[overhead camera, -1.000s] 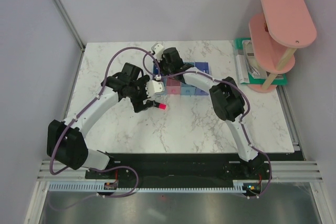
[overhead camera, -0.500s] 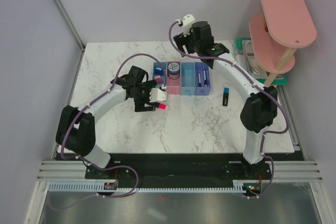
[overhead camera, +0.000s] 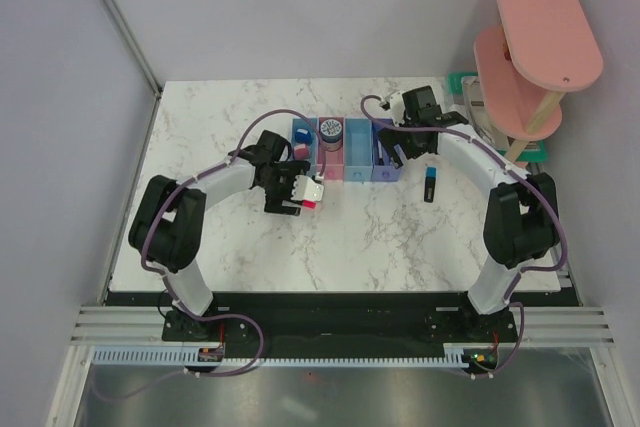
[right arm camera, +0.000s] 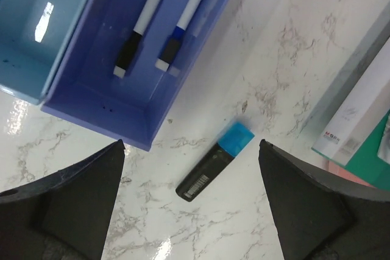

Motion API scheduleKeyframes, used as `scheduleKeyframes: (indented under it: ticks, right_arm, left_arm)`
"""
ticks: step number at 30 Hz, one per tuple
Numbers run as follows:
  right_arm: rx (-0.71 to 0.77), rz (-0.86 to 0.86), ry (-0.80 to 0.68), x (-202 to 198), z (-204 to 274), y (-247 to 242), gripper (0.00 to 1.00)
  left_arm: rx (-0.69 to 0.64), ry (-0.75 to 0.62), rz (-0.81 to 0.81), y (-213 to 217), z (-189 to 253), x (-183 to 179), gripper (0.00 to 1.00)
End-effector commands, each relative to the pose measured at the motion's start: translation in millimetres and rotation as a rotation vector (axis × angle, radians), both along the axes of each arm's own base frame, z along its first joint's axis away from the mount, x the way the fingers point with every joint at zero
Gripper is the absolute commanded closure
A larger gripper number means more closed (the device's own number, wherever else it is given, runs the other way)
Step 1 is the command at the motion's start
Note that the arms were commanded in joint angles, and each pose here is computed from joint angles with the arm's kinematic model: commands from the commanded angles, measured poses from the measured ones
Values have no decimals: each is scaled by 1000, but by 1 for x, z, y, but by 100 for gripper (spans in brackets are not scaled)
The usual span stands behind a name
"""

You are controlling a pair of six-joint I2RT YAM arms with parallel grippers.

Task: Sort the stationery into containers
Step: Pick up the pen from the center of the board.

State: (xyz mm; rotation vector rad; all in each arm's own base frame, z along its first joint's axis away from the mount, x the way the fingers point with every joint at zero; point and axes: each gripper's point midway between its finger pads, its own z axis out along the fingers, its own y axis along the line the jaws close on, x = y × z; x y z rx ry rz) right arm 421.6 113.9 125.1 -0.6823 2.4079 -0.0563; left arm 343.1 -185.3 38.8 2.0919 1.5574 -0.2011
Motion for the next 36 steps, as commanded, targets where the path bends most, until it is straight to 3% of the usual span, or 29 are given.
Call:
scheduleKeyframes:
  ticks: [1, 8, 14, 24, 36]
  right_arm:
    - [61, -15, -31, -2, 13, -11, 2]
    - [77, -35, 44, -13, -21, -25, 2]
    - [113, -80, 96, -18, -37, -36, 4]
    - [108, -97, 136, -30, -54, -41, 4]
    - [74, -252, 146, -42, -85, -62, 6]
  left_arm:
    - [-18, -46, -93, -12, -5, 15, 4]
    - [17, -4, -155, -10, -24, 14, 10]
    - [62, 99, -249, -3, -32, -4, 32]
    - [141, 300, -324, 14, -29, -41, 33]
    - [166, 343, -277, 15, -37, -40, 48]
